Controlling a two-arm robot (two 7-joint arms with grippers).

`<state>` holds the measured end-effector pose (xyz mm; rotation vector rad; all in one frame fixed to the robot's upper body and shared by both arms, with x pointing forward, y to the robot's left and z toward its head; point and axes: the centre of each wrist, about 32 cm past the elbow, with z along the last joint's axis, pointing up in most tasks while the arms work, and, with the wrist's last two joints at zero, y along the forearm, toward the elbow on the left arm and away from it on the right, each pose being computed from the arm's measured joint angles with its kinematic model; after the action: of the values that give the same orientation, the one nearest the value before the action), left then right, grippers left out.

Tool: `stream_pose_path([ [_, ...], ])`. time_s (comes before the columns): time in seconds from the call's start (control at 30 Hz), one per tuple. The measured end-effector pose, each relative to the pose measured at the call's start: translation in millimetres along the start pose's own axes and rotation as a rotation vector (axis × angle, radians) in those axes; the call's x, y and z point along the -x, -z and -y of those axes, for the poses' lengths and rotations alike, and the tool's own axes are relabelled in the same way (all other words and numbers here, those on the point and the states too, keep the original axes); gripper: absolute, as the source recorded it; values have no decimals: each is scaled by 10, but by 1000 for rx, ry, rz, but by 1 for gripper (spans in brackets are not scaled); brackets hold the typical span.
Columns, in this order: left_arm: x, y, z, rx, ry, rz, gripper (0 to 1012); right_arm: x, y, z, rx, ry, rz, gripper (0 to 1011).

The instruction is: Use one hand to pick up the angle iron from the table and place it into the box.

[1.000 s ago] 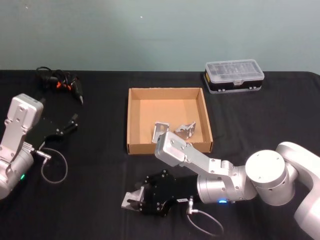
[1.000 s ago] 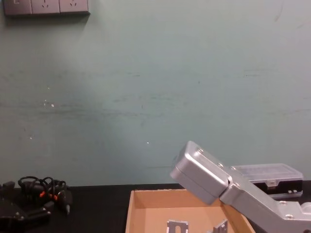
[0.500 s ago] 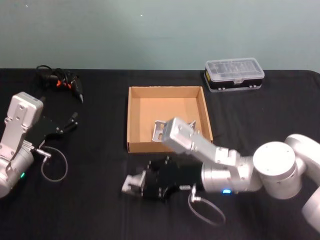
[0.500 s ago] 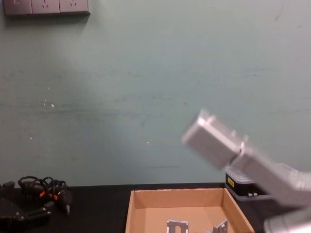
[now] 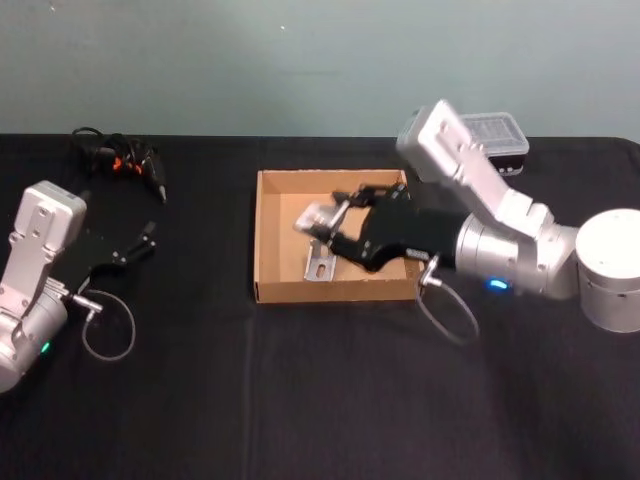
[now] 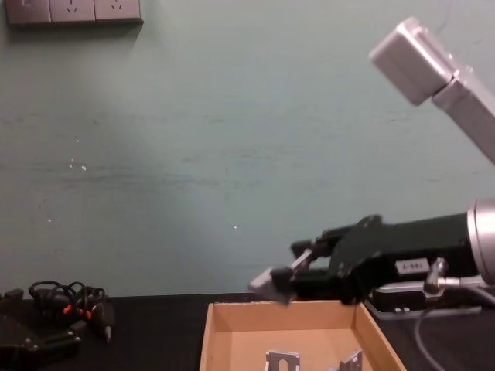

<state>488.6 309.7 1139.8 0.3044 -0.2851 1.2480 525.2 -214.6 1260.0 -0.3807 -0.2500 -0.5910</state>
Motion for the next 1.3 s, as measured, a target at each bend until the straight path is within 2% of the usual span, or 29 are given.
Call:
stream_pose_path([
  [0.27,0,0,0,0,0,0,1000,-158,27,-46,26,152,-50,474],
  [0.57,0,0,0,0,0,0,1000,-308,143,-204,77,241,-126,474],
  [0.77,0,0,0,0,0,0,1000,-374,214,-302,114,250,-147,474],
  [0.97,0,0,0,0,0,0,1000,-416,303,-456,152,209,-182,474],
  [1.3,0,0,0,0,0,0,1000,-439,383,-630,211,158,-179,474],
])
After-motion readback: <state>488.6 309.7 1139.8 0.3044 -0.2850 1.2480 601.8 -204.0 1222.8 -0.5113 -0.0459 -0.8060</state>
